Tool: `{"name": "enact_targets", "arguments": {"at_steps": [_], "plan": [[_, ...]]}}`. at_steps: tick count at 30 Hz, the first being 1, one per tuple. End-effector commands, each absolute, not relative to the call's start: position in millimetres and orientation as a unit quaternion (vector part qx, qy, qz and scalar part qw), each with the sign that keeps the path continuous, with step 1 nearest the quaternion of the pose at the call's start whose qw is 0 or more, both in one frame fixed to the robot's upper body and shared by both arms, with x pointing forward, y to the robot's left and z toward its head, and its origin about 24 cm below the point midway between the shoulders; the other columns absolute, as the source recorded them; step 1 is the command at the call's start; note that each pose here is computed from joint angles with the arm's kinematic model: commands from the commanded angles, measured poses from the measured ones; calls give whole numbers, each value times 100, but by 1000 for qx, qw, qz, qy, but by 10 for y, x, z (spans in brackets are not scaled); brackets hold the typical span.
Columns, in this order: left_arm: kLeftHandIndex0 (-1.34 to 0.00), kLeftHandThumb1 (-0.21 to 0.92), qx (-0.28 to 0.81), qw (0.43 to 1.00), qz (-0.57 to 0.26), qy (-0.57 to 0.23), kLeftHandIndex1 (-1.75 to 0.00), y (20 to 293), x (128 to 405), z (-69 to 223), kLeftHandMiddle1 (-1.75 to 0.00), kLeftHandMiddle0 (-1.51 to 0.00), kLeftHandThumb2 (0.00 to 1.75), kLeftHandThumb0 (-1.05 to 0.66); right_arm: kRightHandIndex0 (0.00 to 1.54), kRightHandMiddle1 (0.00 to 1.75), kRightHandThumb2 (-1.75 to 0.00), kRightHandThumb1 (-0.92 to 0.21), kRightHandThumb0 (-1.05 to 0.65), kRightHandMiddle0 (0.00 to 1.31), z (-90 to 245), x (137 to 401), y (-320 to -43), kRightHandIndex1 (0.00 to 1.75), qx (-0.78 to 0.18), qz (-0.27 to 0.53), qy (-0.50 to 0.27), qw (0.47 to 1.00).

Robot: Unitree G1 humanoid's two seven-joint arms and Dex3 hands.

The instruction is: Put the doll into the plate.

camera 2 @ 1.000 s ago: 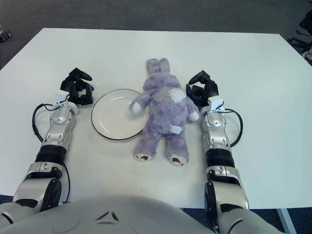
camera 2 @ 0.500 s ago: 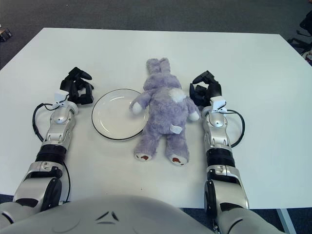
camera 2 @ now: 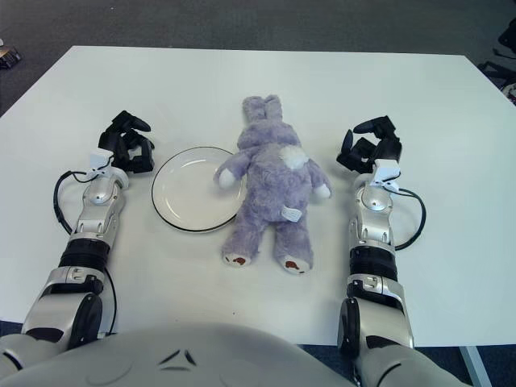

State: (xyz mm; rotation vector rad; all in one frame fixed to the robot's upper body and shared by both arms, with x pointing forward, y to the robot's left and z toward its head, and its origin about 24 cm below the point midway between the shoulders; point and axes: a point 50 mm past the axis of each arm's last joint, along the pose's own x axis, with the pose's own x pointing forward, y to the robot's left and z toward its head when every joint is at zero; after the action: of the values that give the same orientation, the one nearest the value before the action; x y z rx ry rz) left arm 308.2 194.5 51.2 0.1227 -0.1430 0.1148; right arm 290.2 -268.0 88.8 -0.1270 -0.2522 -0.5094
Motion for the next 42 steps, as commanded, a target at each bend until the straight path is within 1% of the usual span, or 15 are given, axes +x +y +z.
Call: {"name": "enact_targets", "arguments": {"at_steps": [1, 3, 6, 8, 11, 16, 18, 21, 24, 28, 30, 31, 35, 41, 42], "plan": [[-58, 19, 62, 996, 66, -19, -174, 1968, 2942, 228, -175, -60, 147, -1, 98, 175, -119, -42, -45, 53, 1083, 2831, -2791, 175, -95, -269, -156, 946], [-58, 20, 63, 995, 69, -18, -174, 1967, 2945, 226, -175, -59, 146, -1, 97, 175, -118, -42, -45, 53, 1167, 2796, -2815, 175, -123, -273, -174, 938], [-56, 22, 69, 995, 67, -13, -175, 1967, 2954, 224, -175, -57, 144, -1, 92, 175, -112, -47, -43, 49, 1512, 2694, -2755, 175, -232, -255, -235, 909], [-56, 22, 70, 995, 68, -14, -175, 1968, 2958, 225, -175, -57, 143, -1, 89, 175, -109, -49, -43, 47, 1613, 2652, -2728, 175, -259, -242, -243, 903], [-58, 13, 70, 995, 69, -16, -167, 1967, 2961, 227, -175, -74, 152, -1, 84, 175, -104, -53, -42, 44, 1704, 2608, -2722, 175, -288, -226, -242, 899], [-60, 8, 69, 995, 69, -16, -163, 1961, 2965, 228, -175, -81, 156, -2, 76, 175, -98, -58, -40, 41, 1822, 2553, -2725, 175, -343, -198, -245, 885], [-58, 14, 68, 995, 69, -16, -169, 1956, 2966, 229, -175, -70, 151, -1, 73, 175, -97, -59, -40, 40, 1857, 2531, -2718, 175, -362, -188, -251, 878], [-57, 19, 69, 995, 69, -16, -173, 1948, 2966, 230, -175, -61, 146, -1, 64, 175, -118, -43, -14, 36, 1887, 2510, -2720, 173, -378, -180, -255, 872], [-60, 11, 71, 995, 68, -16, -165, 1940, 2968, 234, -175, -76, 154, -1, 57, 175, -118, -43, -5, 33, 1925, 2455, -2756, 171, -387, -162, -243, 875], [-61, 8, 69, 995, 65, -16, -163, 1932, 2966, 238, -175, -81, 157, -2, 49, 175, -107, -51, -2, 30, 2019, 2294, -2711, 166, -394, -128, -228, 881], [-58, 15, 67, 996, 63, -16, -169, 1933, 2967, 238, -175, -69, 150, -1, 38, 175, -85, -67, -1, 23, 2113, 2176, -2573, 162, -396, -105, -226, 884], [-57, 18, 65, 996, 62, -16, -171, 1933, 2968, 238, -175, -64, 147, -1, 28, 175, -74, -75, -14, 22, 2151, 2140, -2515, 158, -396, -97, -226, 885], [-55, 23, 60, 996, 61, -15, -174, 1937, 2970, 233, -175, -57, 142, -1, 14, 175, -57, -87, -30, 20, 2164, 2144, -2634, 142, -405, -74, -202, 889], [-54, 25, 57, 996, 61, -16, -175, 1932, 2975, 230, -175, -55, 140, -1, 10, 175, -52, -92, -35, 19, 2202, 2121, -2691, 130, -430, -52, -185, 882], [-54, 25, 56, 996, 61, -15, -175, 1931, 2976, 230, -175, -55, 140, -1, 10, 165, -54, -88, -48, 12, 2204, 2119, -2696, 128, -435, -48, -183, 880]]}}
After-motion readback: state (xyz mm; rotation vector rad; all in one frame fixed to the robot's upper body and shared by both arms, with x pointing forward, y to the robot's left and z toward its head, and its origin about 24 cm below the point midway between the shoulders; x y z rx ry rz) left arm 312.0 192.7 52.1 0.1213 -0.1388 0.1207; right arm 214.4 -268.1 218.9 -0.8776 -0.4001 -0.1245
